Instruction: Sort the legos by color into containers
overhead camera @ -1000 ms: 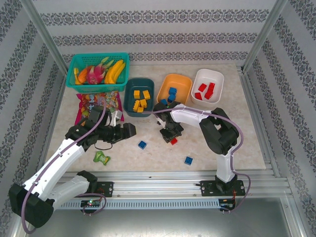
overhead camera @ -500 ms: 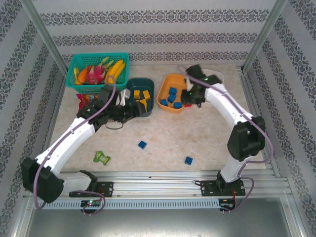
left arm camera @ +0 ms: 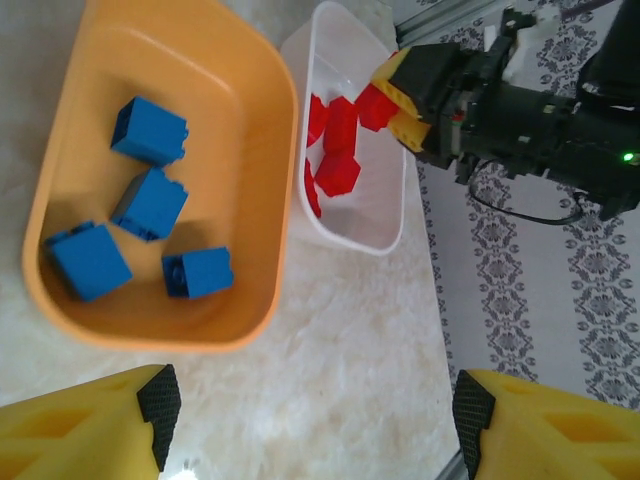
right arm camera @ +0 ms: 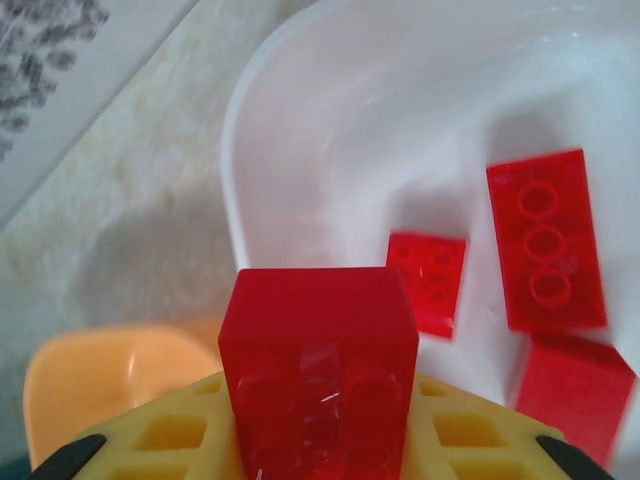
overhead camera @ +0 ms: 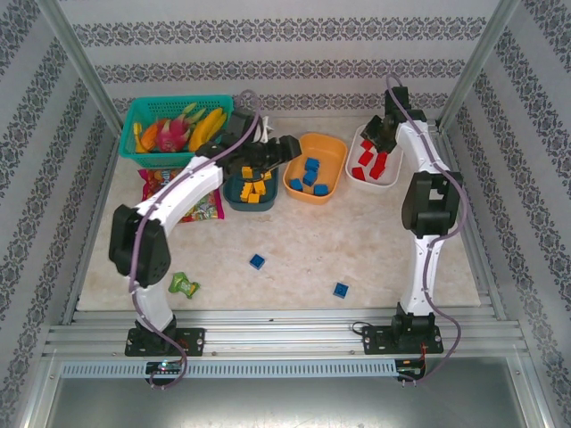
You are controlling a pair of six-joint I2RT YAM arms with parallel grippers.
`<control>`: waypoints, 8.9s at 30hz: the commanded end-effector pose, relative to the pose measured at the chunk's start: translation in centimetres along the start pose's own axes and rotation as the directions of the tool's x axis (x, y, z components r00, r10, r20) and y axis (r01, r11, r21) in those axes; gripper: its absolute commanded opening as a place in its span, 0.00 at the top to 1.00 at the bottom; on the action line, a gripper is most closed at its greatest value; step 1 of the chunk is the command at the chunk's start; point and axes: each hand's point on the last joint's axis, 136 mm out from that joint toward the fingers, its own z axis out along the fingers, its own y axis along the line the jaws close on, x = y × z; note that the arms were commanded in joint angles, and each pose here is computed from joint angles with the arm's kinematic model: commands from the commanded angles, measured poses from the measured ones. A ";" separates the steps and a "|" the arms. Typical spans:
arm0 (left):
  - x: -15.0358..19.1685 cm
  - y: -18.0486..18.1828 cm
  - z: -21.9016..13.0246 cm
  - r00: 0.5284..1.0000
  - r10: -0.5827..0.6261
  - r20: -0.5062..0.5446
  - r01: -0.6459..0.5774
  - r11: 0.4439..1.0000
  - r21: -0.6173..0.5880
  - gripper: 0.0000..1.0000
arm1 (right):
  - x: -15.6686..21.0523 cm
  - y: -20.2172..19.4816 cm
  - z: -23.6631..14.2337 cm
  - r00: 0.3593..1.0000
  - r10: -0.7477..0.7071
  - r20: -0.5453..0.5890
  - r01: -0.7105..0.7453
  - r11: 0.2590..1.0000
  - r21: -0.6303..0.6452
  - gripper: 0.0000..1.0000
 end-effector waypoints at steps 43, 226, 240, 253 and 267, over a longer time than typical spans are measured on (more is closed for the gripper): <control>3.9 -0.5 -4.9 0.997 0.078 -0.023 -0.080 0.987 -0.143 0.24 | 7.5 4.3 -11.2 0.997 0.013 0.082 -0.008 0.999 -0.053 0.44; 9.0 6.3 -14.9 0.993 -0.003 0.119 0.030 0.974 -0.223 0.24 | 16.2 7.2 -4.6 0.895 -0.435 -0.102 0.442 0.895 0.060 0.75; 3.2 4.9 -7.8 0.991 -0.014 0.130 0.036 0.986 -0.165 0.24 | 8.8 6.5 5.1 0.963 -0.262 -0.056 0.268 0.949 0.168 0.71; -0.4 2.9 -5.6 0.989 -0.002 0.150 0.023 0.990 -0.138 0.25 | 10.1 6.7 6.6 0.971 -0.217 -0.101 0.229 0.964 0.132 0.42; 1.8 9.0 -14.4 0.973 -0.121 0.198 0.186 0.917 -0.354 0.00 | 7.4 12.1 -11.8 0.895 -0.400 0.197 0.404 0.914 0.022 0.02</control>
